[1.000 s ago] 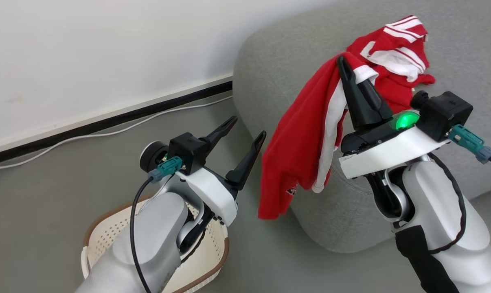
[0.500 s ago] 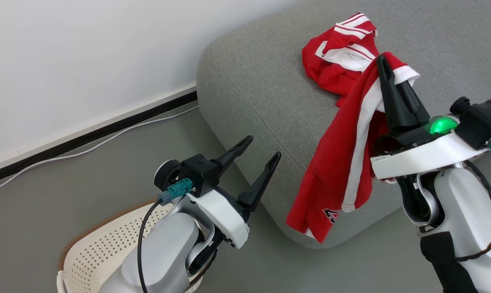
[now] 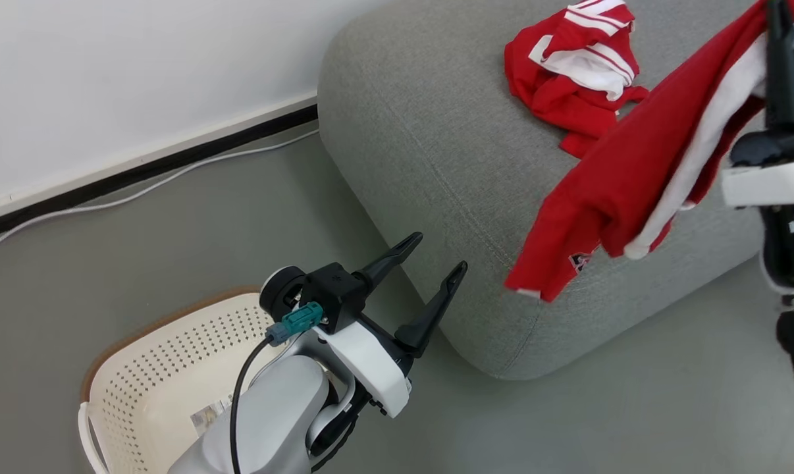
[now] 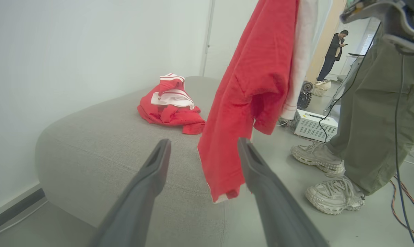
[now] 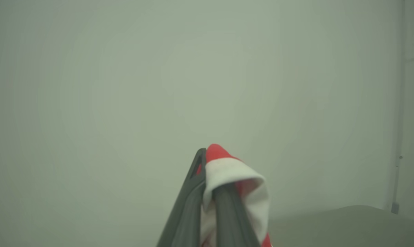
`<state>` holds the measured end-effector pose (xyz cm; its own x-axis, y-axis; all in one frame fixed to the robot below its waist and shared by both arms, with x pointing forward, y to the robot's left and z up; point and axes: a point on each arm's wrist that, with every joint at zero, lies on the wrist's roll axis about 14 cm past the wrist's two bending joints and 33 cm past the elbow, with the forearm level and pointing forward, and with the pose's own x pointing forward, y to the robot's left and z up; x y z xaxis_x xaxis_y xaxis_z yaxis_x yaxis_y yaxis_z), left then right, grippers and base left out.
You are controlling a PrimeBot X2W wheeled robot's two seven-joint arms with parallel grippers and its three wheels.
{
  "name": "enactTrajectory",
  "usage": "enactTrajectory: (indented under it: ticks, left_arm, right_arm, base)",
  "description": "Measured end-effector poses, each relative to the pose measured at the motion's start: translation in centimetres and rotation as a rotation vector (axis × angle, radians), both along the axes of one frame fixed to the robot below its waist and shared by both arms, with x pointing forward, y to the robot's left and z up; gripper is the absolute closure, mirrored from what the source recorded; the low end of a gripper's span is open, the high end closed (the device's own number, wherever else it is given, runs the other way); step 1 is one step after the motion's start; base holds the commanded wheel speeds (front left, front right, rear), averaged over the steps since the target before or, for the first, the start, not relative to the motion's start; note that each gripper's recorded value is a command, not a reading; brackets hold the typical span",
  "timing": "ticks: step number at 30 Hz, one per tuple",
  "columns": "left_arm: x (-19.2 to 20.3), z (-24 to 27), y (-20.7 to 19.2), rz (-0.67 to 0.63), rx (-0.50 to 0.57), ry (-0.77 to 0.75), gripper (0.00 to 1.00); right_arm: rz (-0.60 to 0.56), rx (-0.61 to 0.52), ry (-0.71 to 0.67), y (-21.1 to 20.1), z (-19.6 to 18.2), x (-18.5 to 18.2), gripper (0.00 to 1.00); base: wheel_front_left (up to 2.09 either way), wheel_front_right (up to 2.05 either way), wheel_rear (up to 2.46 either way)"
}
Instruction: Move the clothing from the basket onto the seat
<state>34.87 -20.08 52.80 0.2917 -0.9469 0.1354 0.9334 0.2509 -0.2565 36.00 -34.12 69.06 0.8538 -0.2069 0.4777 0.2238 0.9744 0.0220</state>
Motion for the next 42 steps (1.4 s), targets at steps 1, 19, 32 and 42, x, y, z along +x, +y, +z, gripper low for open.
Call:
enactTrajectory:
  ticks: [1, 19, 32, 42]
  left_arm:
    - [0.1, -0.3, 0.1, 0.0, 0.002, 0.007, 0.0]
    - [5.9, -6.6, 2.4, 0.05, 0.021, 0.104, 0.0]
    - [8.7, -13.1, 4.8, 0.104, 0.073, 0.208, 0.0]
    - [9.6, -17.9, 7.1, 0.156, 0.125, 0.287, 0.0]
  right_arm:
    - [-0.017, -0.012, -0.006, -0.7, 0.5, 0.3, 1.0]
    - [-0.352, -0.247, -0.042, -10.9, 6.9, 7.3, 1.0]
    - [-0.518, -0.358, 0.062, -15.8, 7.1, 14.1, 1.0]
    - [-0.559, -0.225, 0.183, -17.7, -0.4, 19.5, 1.0]
  base:
    - [0.0, 0.0, 0.0]
    - [0.0, 0.0, 0.0]
    - [0.0, 0.0, 0.0]
    - [0.0, 0.0, 0.0]
